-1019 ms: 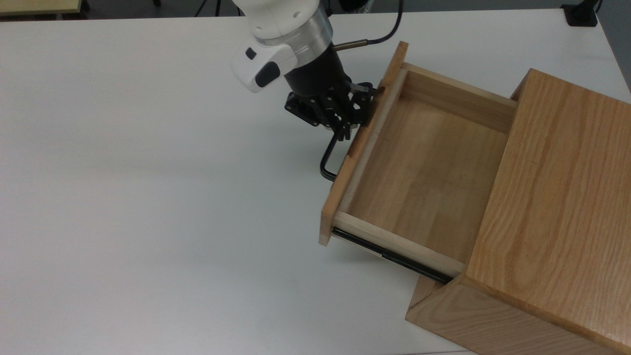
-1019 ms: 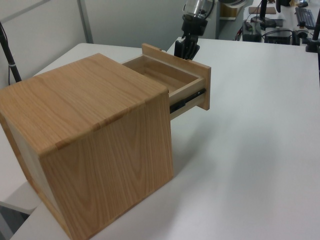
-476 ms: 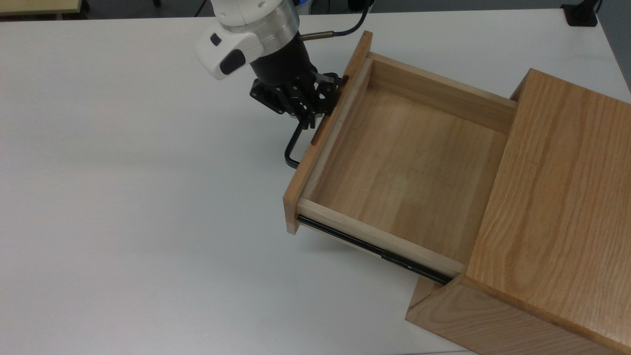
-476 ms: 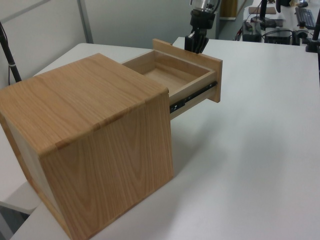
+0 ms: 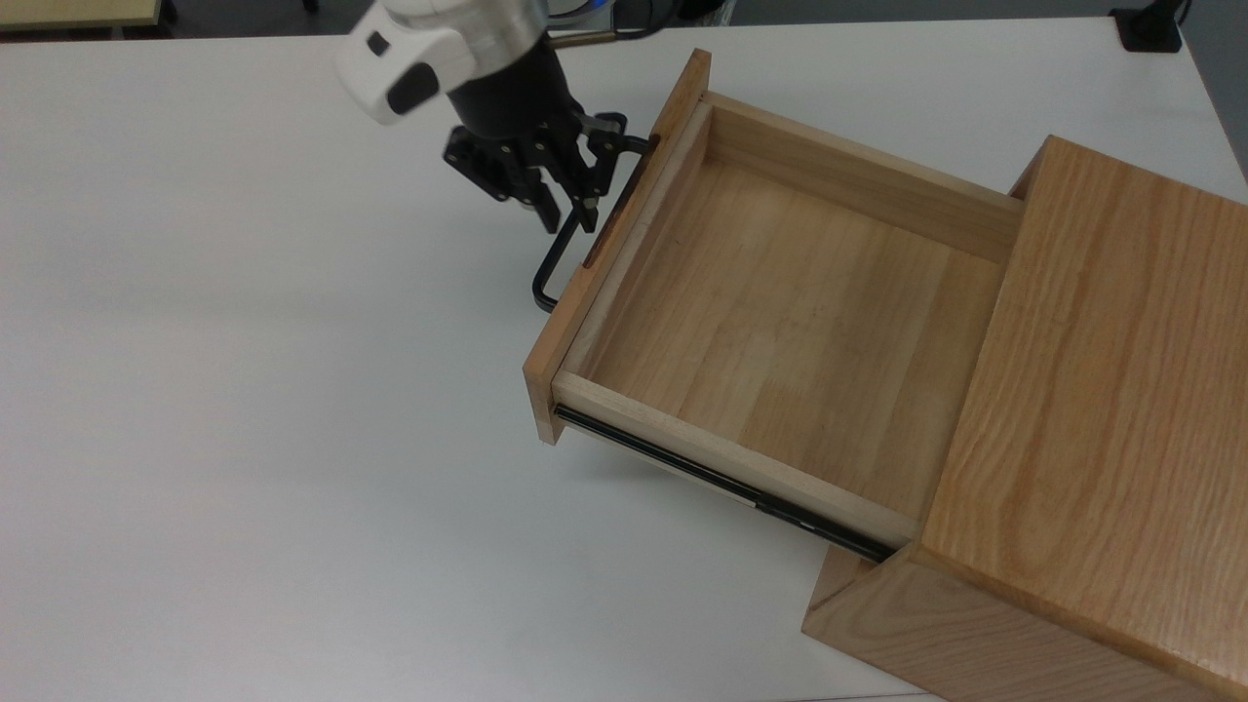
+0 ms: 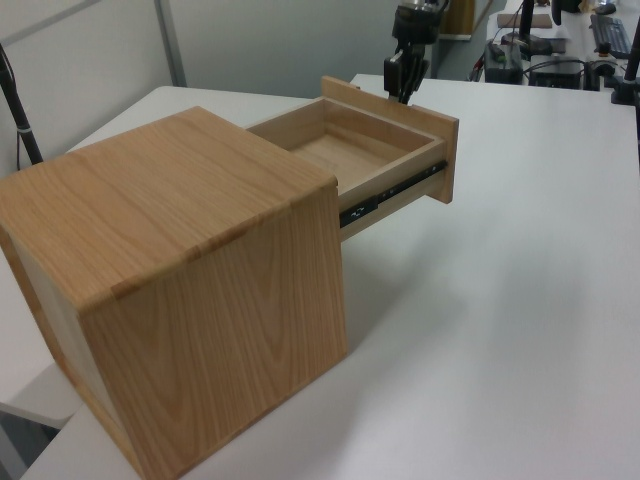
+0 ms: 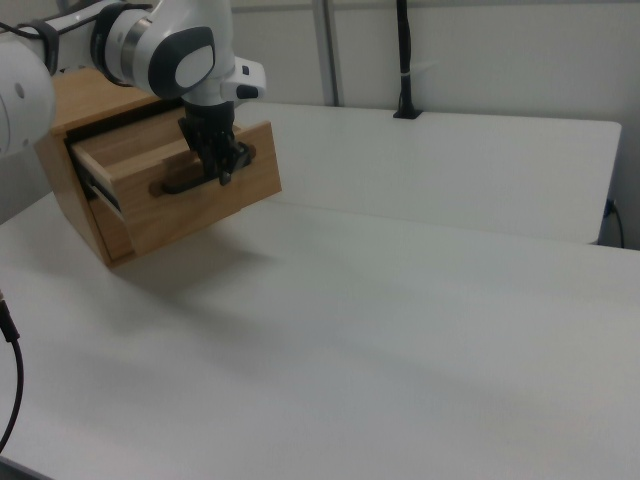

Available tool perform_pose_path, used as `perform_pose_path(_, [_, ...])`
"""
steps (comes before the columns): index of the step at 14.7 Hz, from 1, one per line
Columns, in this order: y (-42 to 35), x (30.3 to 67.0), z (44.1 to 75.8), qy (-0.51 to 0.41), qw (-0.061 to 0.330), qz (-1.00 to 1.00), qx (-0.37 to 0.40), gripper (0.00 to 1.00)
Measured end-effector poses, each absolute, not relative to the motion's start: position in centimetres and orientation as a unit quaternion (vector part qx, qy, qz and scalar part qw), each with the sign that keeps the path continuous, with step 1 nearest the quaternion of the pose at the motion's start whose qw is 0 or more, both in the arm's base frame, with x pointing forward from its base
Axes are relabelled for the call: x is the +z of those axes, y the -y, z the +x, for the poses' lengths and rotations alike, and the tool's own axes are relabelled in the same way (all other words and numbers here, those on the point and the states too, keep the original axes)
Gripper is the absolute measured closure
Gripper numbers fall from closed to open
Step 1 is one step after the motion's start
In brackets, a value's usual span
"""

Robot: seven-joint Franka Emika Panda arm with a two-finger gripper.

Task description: Open the drawer by sliding it

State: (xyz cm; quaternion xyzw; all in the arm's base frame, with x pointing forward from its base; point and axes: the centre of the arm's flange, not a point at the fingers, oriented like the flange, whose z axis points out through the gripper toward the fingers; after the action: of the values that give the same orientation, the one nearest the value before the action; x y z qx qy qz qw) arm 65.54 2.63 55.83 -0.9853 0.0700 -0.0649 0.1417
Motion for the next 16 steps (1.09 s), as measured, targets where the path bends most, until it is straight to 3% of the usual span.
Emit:
perform_pose_path(3, [-1.5, 56.9, 65.1, -0.069, 0.125, -0.987, -0.075, 0.27])
perform_pose_path(6, [-0.6, 58.5, 64.1, -0.073, 0.121, -0.987, -0.075, 0.0])
perform_pose_path(8, [0.6, 60.6, 62.7, -0.093, 0.105, -0.987, -0.073, 0.0])
perform_pose_path(13, [2.1, 64.1, 57.8, -0.117, 0.002, -0.993, -0.025, 0.0])
perform_pose_path(16, [2.1, 63.9, 57.1, -0.088, -0.033, -0.995, -0.02, 0.0])
